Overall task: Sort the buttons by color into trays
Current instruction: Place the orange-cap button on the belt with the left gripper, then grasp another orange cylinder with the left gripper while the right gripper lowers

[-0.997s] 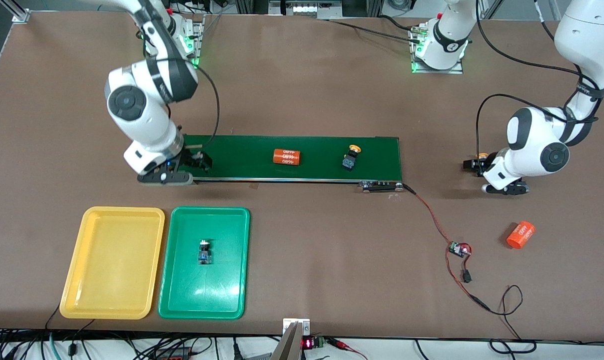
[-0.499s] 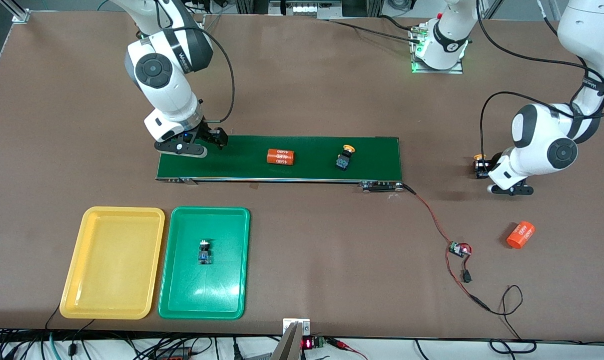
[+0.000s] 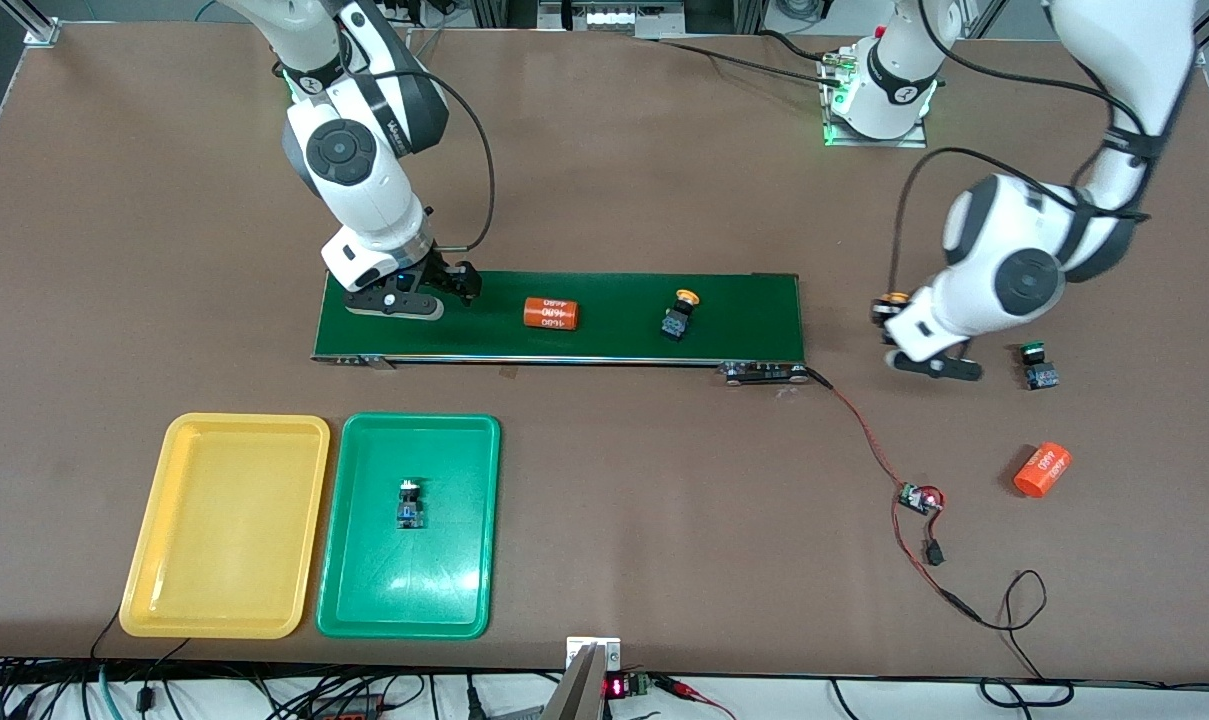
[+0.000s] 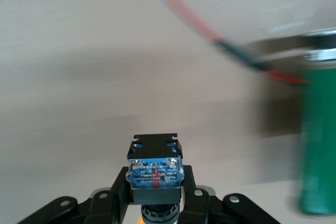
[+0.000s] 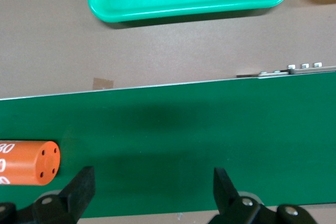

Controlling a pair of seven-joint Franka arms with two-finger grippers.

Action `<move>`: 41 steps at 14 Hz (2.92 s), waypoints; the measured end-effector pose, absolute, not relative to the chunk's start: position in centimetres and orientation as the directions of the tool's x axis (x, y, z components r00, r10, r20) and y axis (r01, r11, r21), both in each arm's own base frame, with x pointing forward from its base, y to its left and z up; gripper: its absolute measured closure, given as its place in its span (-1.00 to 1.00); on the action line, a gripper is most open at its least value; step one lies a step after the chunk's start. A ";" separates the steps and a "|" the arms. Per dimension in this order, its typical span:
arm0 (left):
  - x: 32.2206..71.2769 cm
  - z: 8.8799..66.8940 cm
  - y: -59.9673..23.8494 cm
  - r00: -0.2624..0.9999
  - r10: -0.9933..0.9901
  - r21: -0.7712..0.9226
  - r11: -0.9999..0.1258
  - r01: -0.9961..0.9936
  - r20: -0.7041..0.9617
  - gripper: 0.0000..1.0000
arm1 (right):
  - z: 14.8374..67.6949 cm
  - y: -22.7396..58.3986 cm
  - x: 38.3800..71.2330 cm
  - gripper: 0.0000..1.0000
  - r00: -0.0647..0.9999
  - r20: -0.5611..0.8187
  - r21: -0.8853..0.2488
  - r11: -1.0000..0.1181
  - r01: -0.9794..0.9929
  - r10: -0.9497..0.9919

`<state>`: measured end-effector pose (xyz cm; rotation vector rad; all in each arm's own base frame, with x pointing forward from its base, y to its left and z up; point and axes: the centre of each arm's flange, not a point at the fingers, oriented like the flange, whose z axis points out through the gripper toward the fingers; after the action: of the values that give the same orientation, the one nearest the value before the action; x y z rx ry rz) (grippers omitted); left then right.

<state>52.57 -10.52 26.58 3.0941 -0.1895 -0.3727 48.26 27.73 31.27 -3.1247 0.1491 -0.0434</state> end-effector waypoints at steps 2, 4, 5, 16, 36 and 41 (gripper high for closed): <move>52.1 28.0 -15.3 0.970 -0.107 0.066 -0.993 -0.095 -0.218 0.15 | 31.2 27.8 48.3 -1.00 0.996 0.026 -0.014 -0.996 -0.090 -0.091; 51.7 28.6 -19.2 0.972 -0.091 0.090 -0.993 -0.073 -0.216 0.15 | 31.4 27.9 48.3 -1.00 0.997 0.030 -0.016 -0.997 -0.074 -0.074; 51.4 28.7 -20.8 0.972 -0.086 0.094 -0.993 -0.067 -0.217 0.15 | 31.5 27.9 48.4 -1.00 0.997 0.031 -0.016 -0.998 -0.067 -0.068; 52.7 25.0 -25.9 0.982 -0.094 0.169 -0.983 -0.066 -0.166 -0.31 | 32.7 27.8 48.5 -1.00 0.998 0.044 -0.017 -0.998 -0.053 -0.053; 64.7 27.7 10.8 0.895 -0.446 0.055 -0.893 -0.446 0.010 -1.00 | 33.2 27.5 48.2 -1.00 0.996 0.022 0.003 -0.996 -0.086 -0.086; 66.7 23.9 12.9 0.695 -0.716 -0.004 -0.696 -0.718 0.067 -1.00 | 31.9 30.6 47.6 -1.00 0.999 0.004 0.000 -0.999 -0.039 -0.039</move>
<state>66.65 12.87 23.87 2.8712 -1.2151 0.0996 47.64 30.61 31.88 -3.1411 0.0615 -0.0066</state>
